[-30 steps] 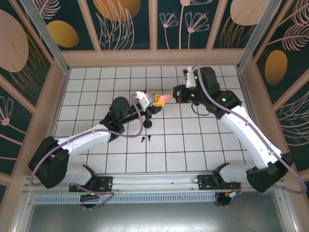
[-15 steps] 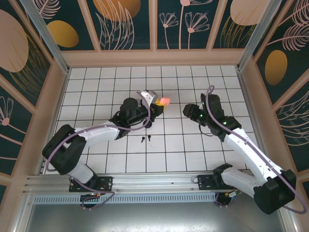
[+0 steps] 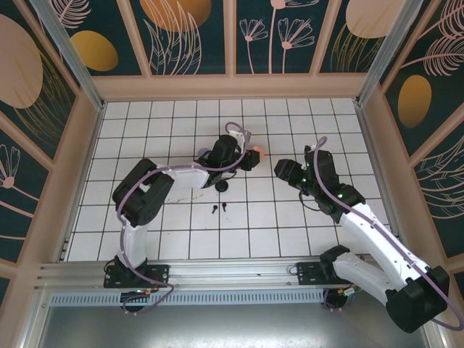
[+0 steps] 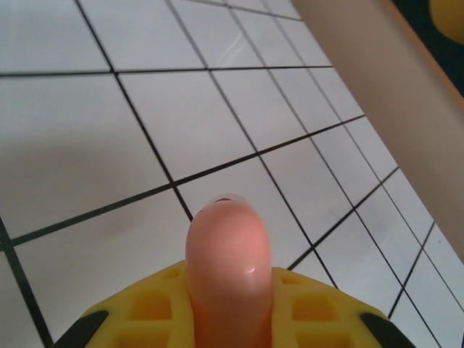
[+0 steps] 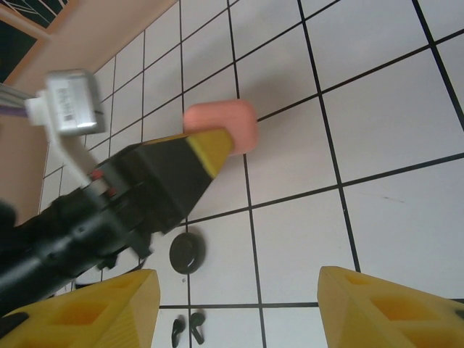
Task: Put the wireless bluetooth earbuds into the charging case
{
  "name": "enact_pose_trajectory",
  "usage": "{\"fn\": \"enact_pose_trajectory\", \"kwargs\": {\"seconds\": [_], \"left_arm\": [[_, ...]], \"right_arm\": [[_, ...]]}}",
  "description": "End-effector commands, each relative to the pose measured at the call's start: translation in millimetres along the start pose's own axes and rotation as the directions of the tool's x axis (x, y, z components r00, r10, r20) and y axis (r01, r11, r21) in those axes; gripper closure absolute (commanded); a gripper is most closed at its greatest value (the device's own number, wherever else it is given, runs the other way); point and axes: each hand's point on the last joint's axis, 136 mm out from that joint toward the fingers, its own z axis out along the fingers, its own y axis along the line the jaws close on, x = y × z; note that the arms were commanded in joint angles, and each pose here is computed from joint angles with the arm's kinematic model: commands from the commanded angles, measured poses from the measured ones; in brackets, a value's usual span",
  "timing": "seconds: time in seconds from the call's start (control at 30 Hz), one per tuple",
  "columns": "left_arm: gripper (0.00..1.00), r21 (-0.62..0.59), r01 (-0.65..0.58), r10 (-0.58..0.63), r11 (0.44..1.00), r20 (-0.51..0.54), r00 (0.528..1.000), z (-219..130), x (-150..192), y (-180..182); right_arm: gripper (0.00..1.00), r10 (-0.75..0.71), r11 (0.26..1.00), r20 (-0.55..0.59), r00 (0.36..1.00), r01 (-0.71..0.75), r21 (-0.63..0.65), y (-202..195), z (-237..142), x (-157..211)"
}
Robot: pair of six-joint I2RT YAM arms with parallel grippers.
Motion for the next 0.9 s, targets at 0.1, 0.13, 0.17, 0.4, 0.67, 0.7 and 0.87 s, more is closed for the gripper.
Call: {"fn": "enact_pose_trajectory", "kwargs": {"seconds": [0.1, 0.13, 0.17, 0.4, 0.67, 0.7, 0.87], "left_arm": [[0.75, -0.067, 0.153, -0.154, 0.986, -0.014, 0.988, 28.3, 6.5, 22.5], [0.73, -0.073, 0.157, -0.159, 0.985, -0.019, 0.987, 32.7, 7.9, 24.9], [0.73, -0.080, 0.158, -0.161, 0.984, -0.023, 0.987, 36.9, 8.8, 27.6], [0.62, -0.170, 0.152, -0.165, 0.974, -0.061, 0.985, 54.8, 17.3, 47.3], [0.44, -0.295, 0.074, -0.106, 0.953, -0.093, 0.990, 48.8, 17.1, 64.7], [0.40, -0.311, 0.057, -0.089, 0.949, -0.091, 0.992, 45.2, 14.7, 66.1], [0.27, -0.359, -0.020, 0.000, 0.933, -0.054, 0.999, 26.3, -10.3, 62.2]], "right_arm": [[0.39, -0.003, 1.000, 0.052, 0.999, 0.003, -0.014, 5.2, -15.8, -9.4], [0.39, -0.006, 1.000, 0.056, 0.998, 0.007, -0.016, 6.3, -18.1, -10.6], [0.39, -0.010, 1.000, 0.061, 0.998, 0.011, -0.020, 7.7, -20.6, -12.1], [0.39, -0.033, 0.999, 0.067, 0.997, 0.035, -0.025, 14.7, -30.4, -18.1], [0.35, -0.054, 0.998, 0.074, 0.996, 0.056, -0.036, 21.7, -37.0, -23.7], [0.34, -0.058, 0.998, 0.073, 0.996, 0.061, -0.034, 22.0, -36.9, -24.3], [0.30, -0.083, 0.996, 0.056, 0.995, 0.085, -0.023, 23.2, -35.6, -24.3]]}}
